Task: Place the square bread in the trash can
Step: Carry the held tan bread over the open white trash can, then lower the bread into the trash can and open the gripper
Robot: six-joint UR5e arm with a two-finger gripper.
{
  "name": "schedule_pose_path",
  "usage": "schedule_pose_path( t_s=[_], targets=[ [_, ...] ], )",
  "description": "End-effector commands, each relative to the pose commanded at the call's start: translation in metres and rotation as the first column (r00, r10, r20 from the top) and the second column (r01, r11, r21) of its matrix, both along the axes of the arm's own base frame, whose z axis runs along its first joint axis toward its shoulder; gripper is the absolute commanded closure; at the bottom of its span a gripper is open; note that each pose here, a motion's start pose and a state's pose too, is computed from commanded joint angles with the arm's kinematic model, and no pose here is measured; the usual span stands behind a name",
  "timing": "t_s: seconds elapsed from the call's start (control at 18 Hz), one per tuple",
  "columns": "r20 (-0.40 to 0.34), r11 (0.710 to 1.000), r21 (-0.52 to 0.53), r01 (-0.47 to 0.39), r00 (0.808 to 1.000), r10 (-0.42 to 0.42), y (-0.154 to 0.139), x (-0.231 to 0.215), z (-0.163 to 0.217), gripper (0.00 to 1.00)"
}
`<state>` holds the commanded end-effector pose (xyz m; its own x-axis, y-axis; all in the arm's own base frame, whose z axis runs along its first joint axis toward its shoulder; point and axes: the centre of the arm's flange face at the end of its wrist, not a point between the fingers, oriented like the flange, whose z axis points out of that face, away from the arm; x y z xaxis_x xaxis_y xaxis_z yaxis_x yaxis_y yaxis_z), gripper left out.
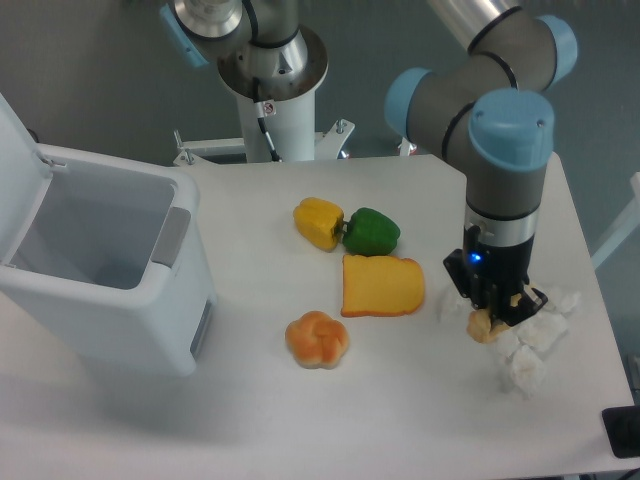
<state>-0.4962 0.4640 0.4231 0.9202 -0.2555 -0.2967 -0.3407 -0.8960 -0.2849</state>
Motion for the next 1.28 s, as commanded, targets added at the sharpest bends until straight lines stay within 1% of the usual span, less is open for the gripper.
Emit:
schedule_pose_path(
  t_s=[0.11, 0.17, 0.28, 0.33, 0.39, 0.44, 0.56, 0.67, 0.78, 0.94, 1.06, 1.11, 1.22, 1.28],
  targets=[
    [0.005, 0.998, 0.058, -0.022, 1.0, 0.022, 0.004, 0.026, 0.029, 0.83],
    [0.022, 0.996, 0.084, -0.034, 0.999, 0.033, 0.01, 0.043, 0.038, 0.83],
    [0.078, 0.986, 0.144, -0.082, 0.994, 0.071, 0.02, 0.073, 0.055, 0.83],
    [0.112, 0.98, 0.173, -0.094, 0.991, 0.075, 0.027, 0.087, 0.059, 0.83],
    [0.135, 0.975, 0.198, -0.101, 0.988, 0.075, 0.031, 0.099, 0.066, 0.82],
    [0.153, 0.968, 0.224, -0.111, 0.985, 0.078, 0.034, 0.117, 0.079, 0.82],
    [0.18, 0.961, 0.253, -0.114, 0.981, 0.069, 0.043, 0.155, 0.095, 0.82],
    [0.24, 0.952, 0.283, -0.114, 0.97, 0.045, 0.049, 0.195, 0.103, 0.82],
    [0.271, 0.937, 0.32, -0.139, 0.961, 0.05, 0.041, 0.225, 0.125, 0.82],
    [0.331, 0.923, 0.347, -0.168, 0.942, 0.047, 0.046, 0.261, 0.143, 0.81],
    [0.347, 0.924, 0.348, -0.16, 0.937, 0.032, 0.049, 0.282, 0.146, 0.81],
    [0.359, 0.924, 0.341, -0.17, 0.933, 0.039, 0.05, 0.287, 0.143, 0.8],
    [0.384, 0.926, 0.332, -0.181, 0.922, 0.043, 0.054, 0.299, 0.141, 0.76],
    [0.392, 0.93, 0.327, -0.169, 0.92, 0.03, 0.059, 0.31, 0.138, 0.73]
  ],
)
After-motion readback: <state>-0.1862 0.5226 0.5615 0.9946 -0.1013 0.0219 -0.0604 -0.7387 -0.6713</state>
